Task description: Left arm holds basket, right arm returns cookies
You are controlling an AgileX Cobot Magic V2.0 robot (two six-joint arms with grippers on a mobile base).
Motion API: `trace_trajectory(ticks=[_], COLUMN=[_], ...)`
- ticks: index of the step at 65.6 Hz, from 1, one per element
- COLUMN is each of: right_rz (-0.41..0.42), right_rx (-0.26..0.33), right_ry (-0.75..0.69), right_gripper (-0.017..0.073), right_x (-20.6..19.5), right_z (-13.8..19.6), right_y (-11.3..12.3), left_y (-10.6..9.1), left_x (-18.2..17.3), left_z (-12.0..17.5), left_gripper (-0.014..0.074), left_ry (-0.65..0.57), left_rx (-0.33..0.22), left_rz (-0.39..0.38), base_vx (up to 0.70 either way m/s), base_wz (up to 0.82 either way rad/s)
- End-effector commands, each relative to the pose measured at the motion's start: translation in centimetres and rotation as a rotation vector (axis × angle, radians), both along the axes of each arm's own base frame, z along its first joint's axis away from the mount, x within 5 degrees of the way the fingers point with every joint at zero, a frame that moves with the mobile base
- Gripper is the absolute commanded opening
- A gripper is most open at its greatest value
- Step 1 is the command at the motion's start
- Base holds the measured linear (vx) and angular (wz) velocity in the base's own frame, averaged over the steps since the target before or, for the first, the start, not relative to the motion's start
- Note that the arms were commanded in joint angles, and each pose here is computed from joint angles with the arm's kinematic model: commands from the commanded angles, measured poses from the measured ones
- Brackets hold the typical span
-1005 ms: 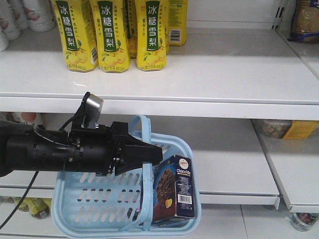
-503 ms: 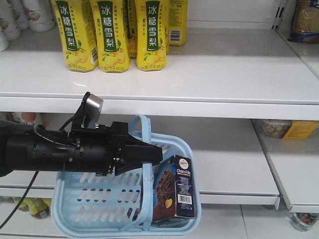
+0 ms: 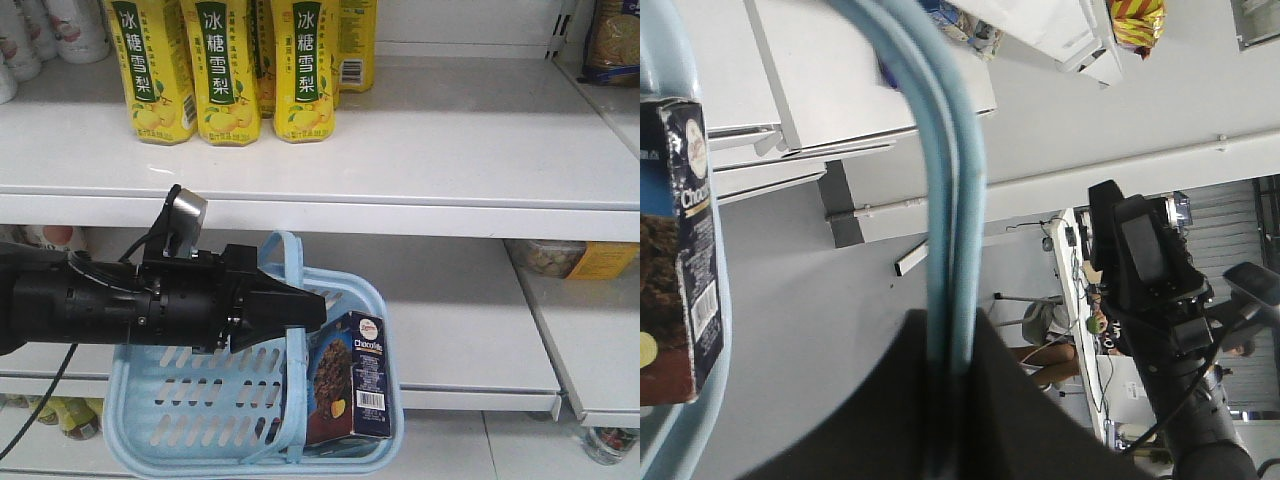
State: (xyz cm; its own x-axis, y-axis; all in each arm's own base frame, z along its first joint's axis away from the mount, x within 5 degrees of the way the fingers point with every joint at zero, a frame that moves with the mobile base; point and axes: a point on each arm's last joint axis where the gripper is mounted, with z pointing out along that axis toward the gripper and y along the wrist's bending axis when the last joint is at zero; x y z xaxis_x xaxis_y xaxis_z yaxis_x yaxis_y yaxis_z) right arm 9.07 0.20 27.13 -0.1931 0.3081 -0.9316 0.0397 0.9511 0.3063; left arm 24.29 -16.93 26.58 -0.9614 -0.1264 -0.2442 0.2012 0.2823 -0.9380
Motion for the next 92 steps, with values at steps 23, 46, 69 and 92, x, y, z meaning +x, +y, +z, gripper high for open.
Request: trace_trajectory(ticks=[23, 46, 69, 92], right_rz=[0.404, 0.577, 0.670, 0.679], right_rx=[0.139, 0.082, 0.098, 0.096], right_ry=[0.312, 0.501, 0.607, 0.651], right_gripper=[0.0522, 0.0522, 0.0515, 0.0515], right_x=[5.4, 10.0, 12.4, 14.0], right_z=[1.9, 1.1, -0.9, -3.6], right_y=[6.3, 11.7, 14.0, 15.1], left_y=[-0.3, -0.3, -0.3, -0.3], left_x=[-0.3, -0.3, -0.3, -0.3], left_z=[3.1, 3.1, 3.1, 3.1], left_gripper=[-0.0003, -0.0003, -0.0003, -0.0003], left_ry=[-0.039, -0.039, -0.039, -0.039], left_rx=[-0.152, -0.152, -0.152, -0.152], left_rz=[0.000, 0.000, 0.000, 0.000], base_vx=[0.00, 0.00, 0.00, 0.00], base_wz=[0.00, 0.00, 0.00, 0.00])
